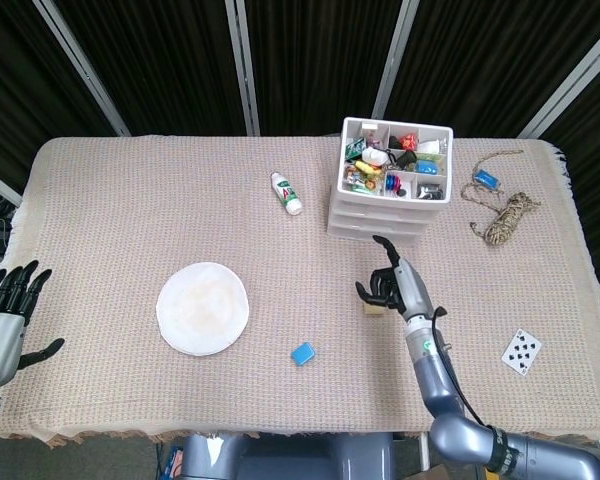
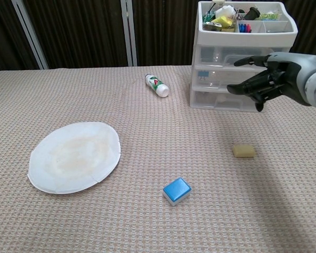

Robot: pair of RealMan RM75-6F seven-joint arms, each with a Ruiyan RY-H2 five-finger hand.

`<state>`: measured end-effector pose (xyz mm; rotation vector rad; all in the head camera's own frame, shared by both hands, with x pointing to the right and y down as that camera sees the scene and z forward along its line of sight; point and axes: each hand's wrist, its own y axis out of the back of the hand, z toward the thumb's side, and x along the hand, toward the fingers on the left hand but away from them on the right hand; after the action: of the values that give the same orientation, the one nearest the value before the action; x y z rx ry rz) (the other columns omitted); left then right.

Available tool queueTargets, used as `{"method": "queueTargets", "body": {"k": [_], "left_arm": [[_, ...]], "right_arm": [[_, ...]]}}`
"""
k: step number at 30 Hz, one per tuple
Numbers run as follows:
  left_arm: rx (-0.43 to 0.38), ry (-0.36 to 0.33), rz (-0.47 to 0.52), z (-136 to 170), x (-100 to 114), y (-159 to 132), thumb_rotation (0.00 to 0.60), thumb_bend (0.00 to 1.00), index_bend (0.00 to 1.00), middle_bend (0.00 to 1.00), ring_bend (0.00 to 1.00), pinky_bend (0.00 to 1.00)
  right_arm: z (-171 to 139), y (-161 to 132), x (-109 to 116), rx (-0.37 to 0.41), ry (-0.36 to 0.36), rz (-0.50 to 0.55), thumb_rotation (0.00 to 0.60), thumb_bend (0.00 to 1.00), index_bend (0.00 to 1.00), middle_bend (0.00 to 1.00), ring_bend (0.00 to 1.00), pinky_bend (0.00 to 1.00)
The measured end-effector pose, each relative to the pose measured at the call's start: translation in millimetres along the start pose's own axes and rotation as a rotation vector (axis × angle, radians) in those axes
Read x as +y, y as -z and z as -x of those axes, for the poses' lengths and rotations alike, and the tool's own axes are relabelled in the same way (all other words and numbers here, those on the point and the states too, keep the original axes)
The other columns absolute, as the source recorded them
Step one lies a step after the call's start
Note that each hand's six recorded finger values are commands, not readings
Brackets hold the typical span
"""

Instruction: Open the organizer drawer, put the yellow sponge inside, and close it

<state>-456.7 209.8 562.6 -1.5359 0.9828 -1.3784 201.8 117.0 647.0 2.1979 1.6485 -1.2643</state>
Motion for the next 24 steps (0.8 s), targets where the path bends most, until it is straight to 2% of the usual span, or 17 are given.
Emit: {"method": "queueTargets", "body": {"k": [4,13,24], "left_arm": [[-0.002,0.000,-0.002,-0.7,0.2,-0.1,0.600,0.11,0.06,0.00,0.00,0.00],[-0.007,0.000,0.000,-2.2,-0.1,-0.8,0.600,0.11,0.06,0.00,0.00,0.00],[-0.006,0.010,0.010,-3.8,-1.5,-1.4,0.600,0.11,0.06,0.00,0.00,0.00]], "right_arm": [[13.5,-6.8,-5.4,-0.017,0.001,0.059,0.600,0.28,0.12,0.79,0.77,0.68],[32.1,-0.6,-10.3,-0.057,0.011,0.073,0.600,0.28,0.12,0.79,0.77,0.68],[50.8,-2.0,-2.1,-0.069,0.064,0.120,0.600,0.28,0.12,0.79,0.77,0.68]]}}
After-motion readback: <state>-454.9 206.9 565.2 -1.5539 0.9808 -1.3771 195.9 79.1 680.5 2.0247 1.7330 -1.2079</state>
